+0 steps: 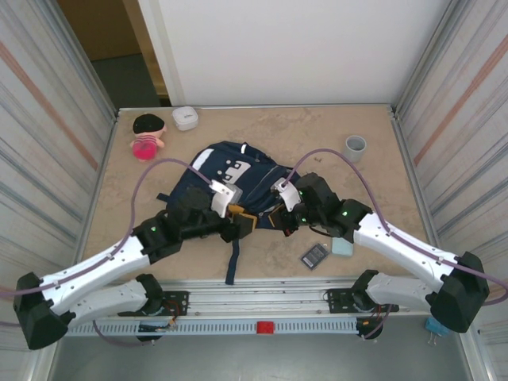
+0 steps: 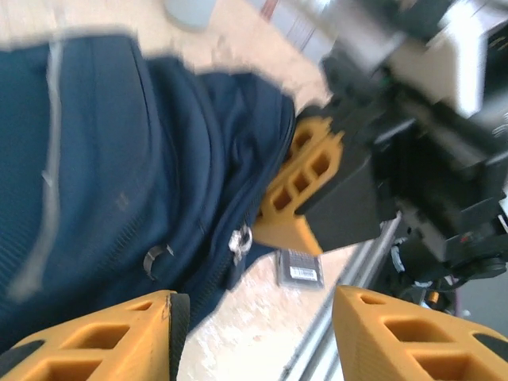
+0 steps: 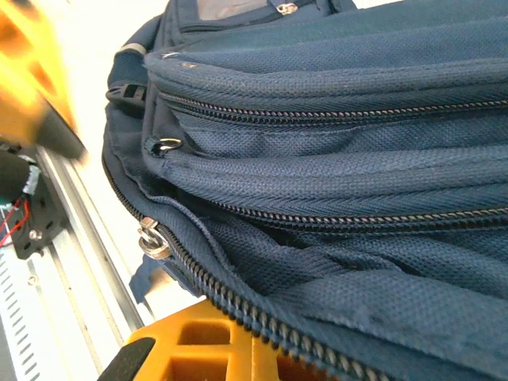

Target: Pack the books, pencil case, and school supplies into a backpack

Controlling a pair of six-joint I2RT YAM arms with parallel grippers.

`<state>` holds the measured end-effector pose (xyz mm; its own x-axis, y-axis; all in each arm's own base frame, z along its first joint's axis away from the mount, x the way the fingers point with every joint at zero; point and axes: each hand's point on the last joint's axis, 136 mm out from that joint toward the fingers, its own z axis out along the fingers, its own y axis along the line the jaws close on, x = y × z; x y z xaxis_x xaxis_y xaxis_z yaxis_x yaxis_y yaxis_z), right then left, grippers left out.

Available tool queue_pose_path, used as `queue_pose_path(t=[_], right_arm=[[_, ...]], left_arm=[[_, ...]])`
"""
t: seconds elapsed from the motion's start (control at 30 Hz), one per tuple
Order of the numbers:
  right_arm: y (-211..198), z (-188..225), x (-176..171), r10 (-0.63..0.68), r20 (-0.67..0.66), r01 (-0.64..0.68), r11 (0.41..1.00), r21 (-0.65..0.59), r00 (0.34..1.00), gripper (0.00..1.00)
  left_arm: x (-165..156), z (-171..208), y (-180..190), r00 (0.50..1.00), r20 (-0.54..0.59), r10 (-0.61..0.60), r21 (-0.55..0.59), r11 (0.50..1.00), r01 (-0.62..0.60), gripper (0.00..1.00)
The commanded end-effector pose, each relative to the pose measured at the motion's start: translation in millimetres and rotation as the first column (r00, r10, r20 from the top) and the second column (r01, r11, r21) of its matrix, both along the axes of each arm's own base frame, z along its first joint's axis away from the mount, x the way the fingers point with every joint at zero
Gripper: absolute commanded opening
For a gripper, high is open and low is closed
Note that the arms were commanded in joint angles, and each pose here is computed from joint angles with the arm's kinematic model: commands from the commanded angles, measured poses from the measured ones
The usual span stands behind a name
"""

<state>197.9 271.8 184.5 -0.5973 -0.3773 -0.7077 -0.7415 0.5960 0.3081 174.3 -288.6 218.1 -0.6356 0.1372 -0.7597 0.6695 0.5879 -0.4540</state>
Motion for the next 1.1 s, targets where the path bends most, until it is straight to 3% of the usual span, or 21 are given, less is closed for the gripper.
queue_pose_path(t=[0.0, 0.27, 0.43, 0.5, 0.57, 0.67, 0.93, 1.07], right_arm=[[14.9, 46.0, -2.3, 0.042, 0.076, -0.050, 0.993, 0.109, 0.996, 0.00], [21.5, 51.6, -13.6, 0.090, 0.065, -0.098, 0.987, 0.128, 0.994, 0.00], [21.8, 56.1, -17.8, 0.102, 0.065, -0.110, 0.983, 0.144, 0.993, 0.00], [21.6, 57.5, -18.4, 0.102, 0.063, -0.110, 0.983, 0.148, 0.993, 0.00], [17.9, 55.4, -17.1, 0.087, 0.062, -0.095, 0.987, 0.130, 0.994, 0.00], [4.5, 44.7, -10.9, 0.050, 0.059, -0.055, 0.995, 0.086, 0.997, 0.00], [-23.5, 28.6, -1.5, 0.001, 0.011, -0.001, 0.999, 0.054, 1.000, 0.00], [-24.2, 28.3, -2.8, 0.009, 0.003, -0.009, 0.999, 0.051, 1.000, 0.00]], left_arm=[[3.2, -19.6, -2.1, 0.967, -0.195, 0.163, 0.018, 0.986, -0.163, 0.52], [22.7, -26.9, -20.5, 0.957, -0.178, 0.228, -0.001, 0.973, -0.232, 0.49], [34.3, -32.3, -17.3, 0.947, -0.147, 0.286, -0.006, 0.957, -0.290, 0.39], [35.6, -31.0, -20.4, 0.950, -0.140, 0.280, -0.011, 0.959, -0.284, 0.31], [35.6, -30.8, -17.7, 0.950, -0.134, 0.284, 0.003, 0.958, -0.286, 0.15], [31.8, -34.4, -2.7, 0.947, -0.112, 0.302, 0.056, 0.953, -0.298, 0.00], [17.8, -61.4, 54.8, 0.922, -0.122, 0.367, 0.190, 0.921, -0.341, 0.00], [16.0, -62.9, 60.2, 0.929, -0.121, 0.350, 0.193, 0.926, -0.323, 0.00]])
